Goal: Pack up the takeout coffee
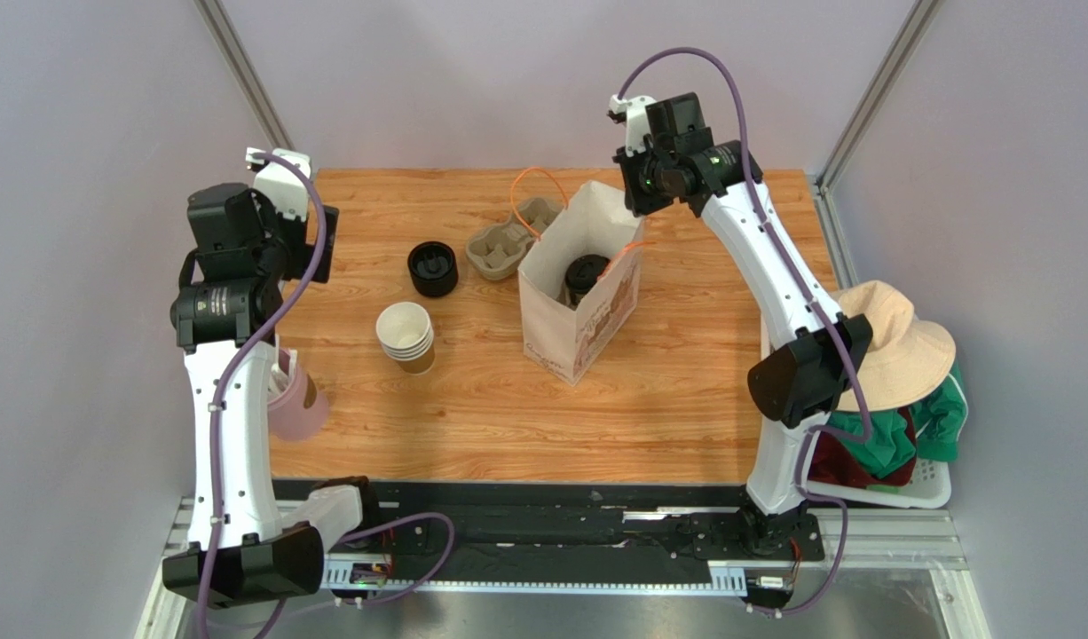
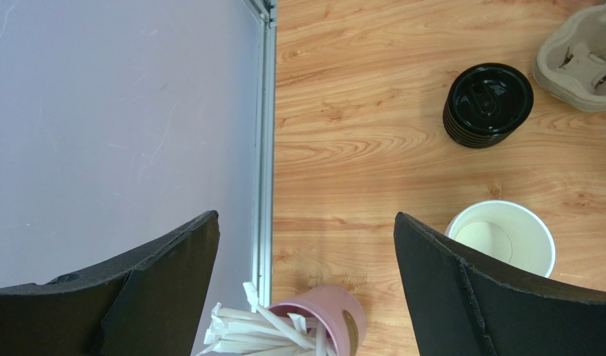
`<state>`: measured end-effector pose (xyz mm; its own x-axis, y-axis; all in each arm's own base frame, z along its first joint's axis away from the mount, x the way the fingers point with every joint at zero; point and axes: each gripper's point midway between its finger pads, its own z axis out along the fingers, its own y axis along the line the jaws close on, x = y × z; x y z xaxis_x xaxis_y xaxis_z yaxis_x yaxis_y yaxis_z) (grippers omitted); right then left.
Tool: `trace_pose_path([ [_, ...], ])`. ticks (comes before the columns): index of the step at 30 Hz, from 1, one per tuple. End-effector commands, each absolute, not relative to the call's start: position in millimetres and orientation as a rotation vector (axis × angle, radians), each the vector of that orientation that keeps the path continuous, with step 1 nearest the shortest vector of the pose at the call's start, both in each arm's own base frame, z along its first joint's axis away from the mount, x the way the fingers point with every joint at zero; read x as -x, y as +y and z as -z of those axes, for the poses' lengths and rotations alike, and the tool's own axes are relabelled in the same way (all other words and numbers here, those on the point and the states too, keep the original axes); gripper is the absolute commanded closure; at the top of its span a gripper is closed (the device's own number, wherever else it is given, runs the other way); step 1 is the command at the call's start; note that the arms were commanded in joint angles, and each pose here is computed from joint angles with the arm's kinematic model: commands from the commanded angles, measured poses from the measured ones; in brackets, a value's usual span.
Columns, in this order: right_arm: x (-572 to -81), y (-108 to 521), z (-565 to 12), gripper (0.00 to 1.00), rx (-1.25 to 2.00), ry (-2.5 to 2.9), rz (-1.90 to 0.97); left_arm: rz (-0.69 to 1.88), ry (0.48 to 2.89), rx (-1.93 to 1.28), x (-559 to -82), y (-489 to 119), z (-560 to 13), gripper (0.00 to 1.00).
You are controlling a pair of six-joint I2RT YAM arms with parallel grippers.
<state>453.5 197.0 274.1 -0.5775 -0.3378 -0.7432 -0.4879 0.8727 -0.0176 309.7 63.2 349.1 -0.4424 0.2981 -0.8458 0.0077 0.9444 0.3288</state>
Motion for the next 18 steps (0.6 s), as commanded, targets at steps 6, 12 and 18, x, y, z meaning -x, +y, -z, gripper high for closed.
trace_pose_path([
  [6,-424,160,-306,1.0,0.249,2.249,-0.069,-0.329,1.982,-0.202,-313,66,-353,0.04],
  [12,-397,154,-283,1.0,0.203,2.301,-0.008,-0.347,1.978,-0.197,-313,68,-354,0.04],
  [18,-366,147,-281,1.0,0.177,2.251,0.018,-0.344,1.984,-0.19,-314,69,-352,0.04],
])
